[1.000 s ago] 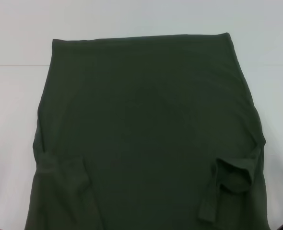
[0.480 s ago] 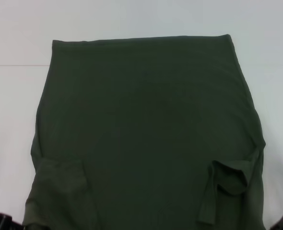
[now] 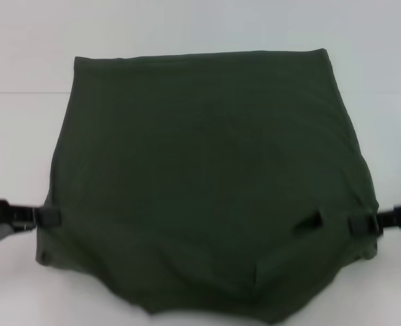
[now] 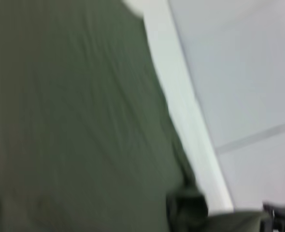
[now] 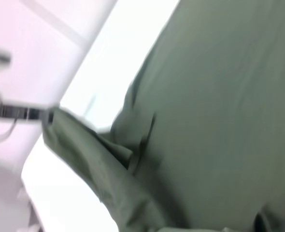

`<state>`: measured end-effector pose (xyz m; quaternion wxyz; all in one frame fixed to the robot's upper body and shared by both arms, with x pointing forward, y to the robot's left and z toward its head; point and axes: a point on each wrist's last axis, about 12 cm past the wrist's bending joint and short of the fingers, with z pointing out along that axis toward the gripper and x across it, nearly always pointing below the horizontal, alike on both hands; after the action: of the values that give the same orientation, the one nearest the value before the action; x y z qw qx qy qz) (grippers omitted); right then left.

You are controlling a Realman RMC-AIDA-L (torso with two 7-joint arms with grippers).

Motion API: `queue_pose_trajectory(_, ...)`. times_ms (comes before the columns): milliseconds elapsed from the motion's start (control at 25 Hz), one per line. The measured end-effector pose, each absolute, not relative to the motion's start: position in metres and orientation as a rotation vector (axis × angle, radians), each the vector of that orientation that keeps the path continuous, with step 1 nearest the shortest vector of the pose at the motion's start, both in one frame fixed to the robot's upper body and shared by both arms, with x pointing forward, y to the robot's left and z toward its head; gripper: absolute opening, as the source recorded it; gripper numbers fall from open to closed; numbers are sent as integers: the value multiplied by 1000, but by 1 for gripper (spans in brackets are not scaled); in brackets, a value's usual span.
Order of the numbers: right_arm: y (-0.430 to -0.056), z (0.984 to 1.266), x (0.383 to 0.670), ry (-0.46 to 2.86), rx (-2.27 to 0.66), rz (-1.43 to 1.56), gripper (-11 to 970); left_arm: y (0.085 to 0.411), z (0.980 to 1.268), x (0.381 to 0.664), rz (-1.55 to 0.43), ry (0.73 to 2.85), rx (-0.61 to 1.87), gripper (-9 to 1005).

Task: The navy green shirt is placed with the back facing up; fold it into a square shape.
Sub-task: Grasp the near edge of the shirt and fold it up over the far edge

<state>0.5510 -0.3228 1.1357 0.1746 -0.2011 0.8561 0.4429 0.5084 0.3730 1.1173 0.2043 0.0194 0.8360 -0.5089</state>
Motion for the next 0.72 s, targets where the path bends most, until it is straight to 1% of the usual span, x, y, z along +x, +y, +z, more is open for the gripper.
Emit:
queue_pose_trajectory(320, -336, 1133, 565, 2230, -377, 1143, 59, 372, 1108, 522, -1415, 2097, -128, 86)
queue_pose_trajectory(520, -338, 1125, 570, 2149, -290, 1109, 58, 370, 1104, 527, -1392, 2035, -189, 87)
queue_pose_trajectory(720, -334, 1112, 576, 2111, -227, 1044, 58, 363, 1095, 537, -1321, 1959, -260, 89)
